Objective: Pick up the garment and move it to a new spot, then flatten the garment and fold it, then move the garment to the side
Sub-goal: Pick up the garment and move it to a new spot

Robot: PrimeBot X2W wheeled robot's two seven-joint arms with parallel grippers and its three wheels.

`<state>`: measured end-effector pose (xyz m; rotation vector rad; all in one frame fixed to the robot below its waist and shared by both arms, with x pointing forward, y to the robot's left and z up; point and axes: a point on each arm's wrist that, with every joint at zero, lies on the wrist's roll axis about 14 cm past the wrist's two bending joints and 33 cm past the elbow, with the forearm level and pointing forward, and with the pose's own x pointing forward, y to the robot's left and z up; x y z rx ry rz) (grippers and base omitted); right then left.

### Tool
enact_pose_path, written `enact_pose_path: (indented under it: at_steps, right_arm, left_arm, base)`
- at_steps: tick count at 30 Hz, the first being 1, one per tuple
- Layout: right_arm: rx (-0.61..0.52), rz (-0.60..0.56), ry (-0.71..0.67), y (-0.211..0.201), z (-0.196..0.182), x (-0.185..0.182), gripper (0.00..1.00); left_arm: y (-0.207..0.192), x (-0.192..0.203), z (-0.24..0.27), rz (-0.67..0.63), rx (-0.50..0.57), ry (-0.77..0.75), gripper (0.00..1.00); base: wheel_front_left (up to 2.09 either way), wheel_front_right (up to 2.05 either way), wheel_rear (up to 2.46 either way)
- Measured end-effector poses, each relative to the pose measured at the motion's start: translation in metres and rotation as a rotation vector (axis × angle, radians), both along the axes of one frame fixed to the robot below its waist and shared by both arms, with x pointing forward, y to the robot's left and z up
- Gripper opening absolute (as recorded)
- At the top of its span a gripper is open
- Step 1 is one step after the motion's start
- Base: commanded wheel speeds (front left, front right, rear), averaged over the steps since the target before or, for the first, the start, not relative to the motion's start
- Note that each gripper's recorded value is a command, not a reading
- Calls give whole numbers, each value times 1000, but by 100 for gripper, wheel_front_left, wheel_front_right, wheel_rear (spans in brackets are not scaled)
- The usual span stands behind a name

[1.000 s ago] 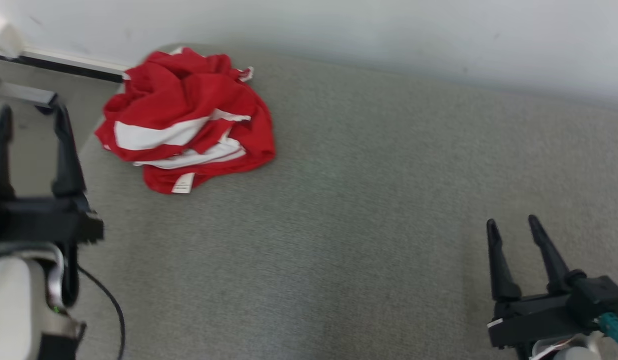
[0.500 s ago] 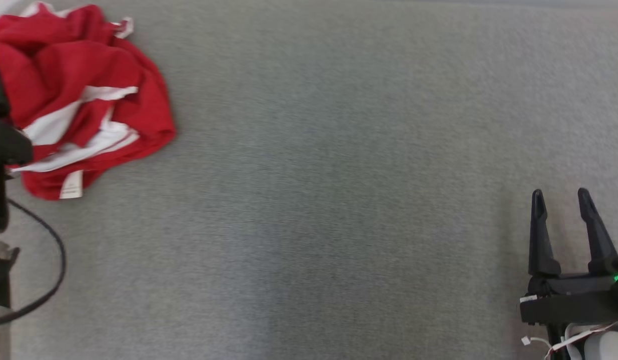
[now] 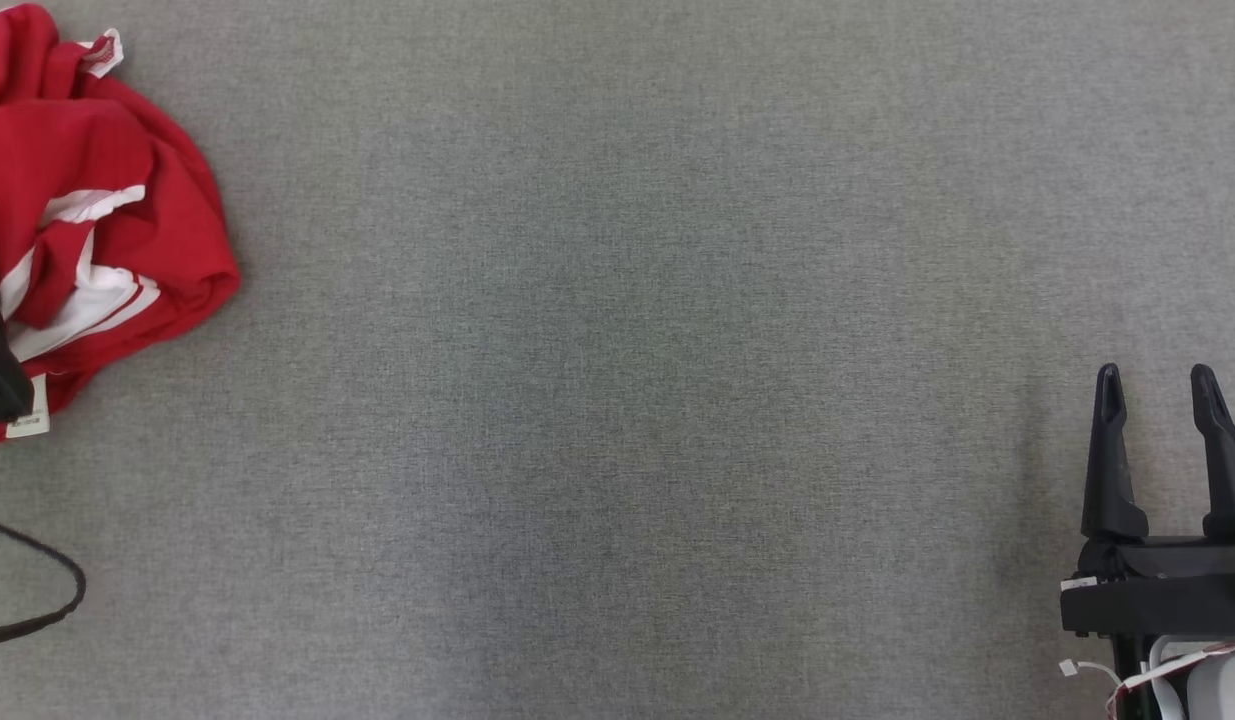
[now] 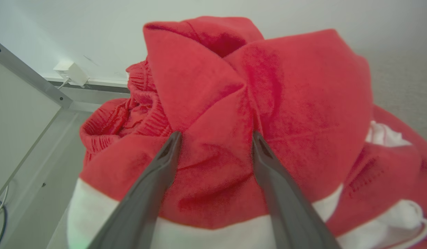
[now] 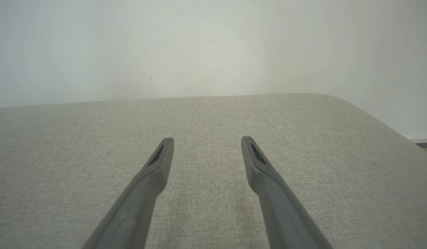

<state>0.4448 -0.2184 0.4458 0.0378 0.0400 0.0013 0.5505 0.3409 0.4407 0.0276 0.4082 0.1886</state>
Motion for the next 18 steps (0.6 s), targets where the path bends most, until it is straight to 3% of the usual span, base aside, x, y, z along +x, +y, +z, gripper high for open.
enact_pose_path:
  at_steps: [3, 4, 5, 6, 12, 18]
  right_arm:
    - [1, -2, -10, 0, 4, 0, 100]
    - [1, -3, -11, -1, 5, -1, 100]
    - [1, -3, -11, -1, 5, -1, 100]
    - [0, -5, -13, -1, 5, -1, 100]
    - [5, -11, -20, -2, 9, -4, 100]
    - [32, 4, -37, 9, 17, -8, 100]
  left_arm:
    - [0, -8, -17, 11, -33, 85, 100]
    - [0, -9, -19, 12, -34, 94, 67]
    - [0, -9, -19, 12, -34, 94, 15]
    - [0, -10, -20, 11, -34, 99, 0]
    - [0, -9, -11, 15, -48, 51, 0]
    - [7, 15, 80, 2, 35, -272, 0]
  base:
    - [0, 0, 0]
    - [0, 0, 0]
    - [0, 0, 0]
    - [0, 0, 0]
    - [0, 0, 0]
    - [0, 0, 0]
